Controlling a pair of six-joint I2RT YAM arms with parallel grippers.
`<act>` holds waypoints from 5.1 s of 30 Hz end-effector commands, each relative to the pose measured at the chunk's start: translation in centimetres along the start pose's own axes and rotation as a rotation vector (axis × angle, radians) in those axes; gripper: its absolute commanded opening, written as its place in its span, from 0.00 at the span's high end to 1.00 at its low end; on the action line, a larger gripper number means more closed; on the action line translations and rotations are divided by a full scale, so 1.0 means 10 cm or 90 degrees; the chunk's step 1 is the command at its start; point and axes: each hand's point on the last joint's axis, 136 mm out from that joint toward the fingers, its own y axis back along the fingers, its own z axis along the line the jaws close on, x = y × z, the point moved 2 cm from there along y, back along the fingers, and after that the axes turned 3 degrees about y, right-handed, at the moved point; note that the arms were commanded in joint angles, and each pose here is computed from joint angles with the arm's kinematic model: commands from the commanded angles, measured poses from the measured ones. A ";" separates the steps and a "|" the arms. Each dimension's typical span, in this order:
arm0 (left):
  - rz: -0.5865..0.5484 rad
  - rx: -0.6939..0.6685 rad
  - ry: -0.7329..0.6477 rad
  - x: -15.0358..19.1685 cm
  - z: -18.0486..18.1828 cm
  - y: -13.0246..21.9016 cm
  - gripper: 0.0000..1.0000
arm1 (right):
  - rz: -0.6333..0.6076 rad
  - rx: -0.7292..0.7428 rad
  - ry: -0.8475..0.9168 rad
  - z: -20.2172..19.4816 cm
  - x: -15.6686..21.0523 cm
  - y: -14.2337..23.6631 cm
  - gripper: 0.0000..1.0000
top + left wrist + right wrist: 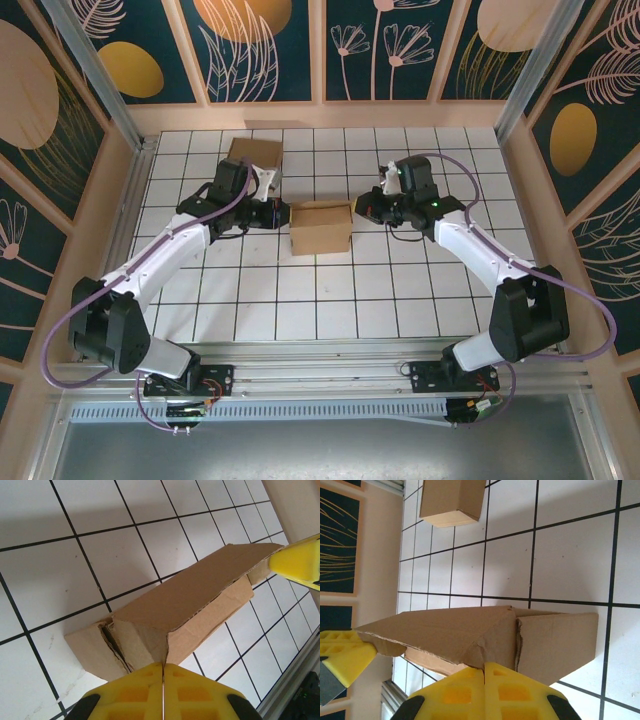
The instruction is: Fold the paper box
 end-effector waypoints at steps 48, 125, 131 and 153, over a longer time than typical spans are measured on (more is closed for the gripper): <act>0.052 -0.096 0.044 0.35 0.31 -0.01 0.92 | 0.068 0.085 0.004 -0.17 0.27 -0.15 1.00; -0.054 -0.082 0.322 1.20 0.32 0.10 0.26 | 0.063 0.063 -0.099 -0.09 1.05 0.42 0.53; 0.012 -0.037 0.336 1.41 0.38 -0.31 0.25 | 0.113 0.042 -0.101 -0.26 1.36 -0.04 0.48; -0.062 -0.041 0.283 0.11 0.56 -1.71 0.69 | -0.042 0.080 -0.121 -0.88 0.04 -1.00 0.82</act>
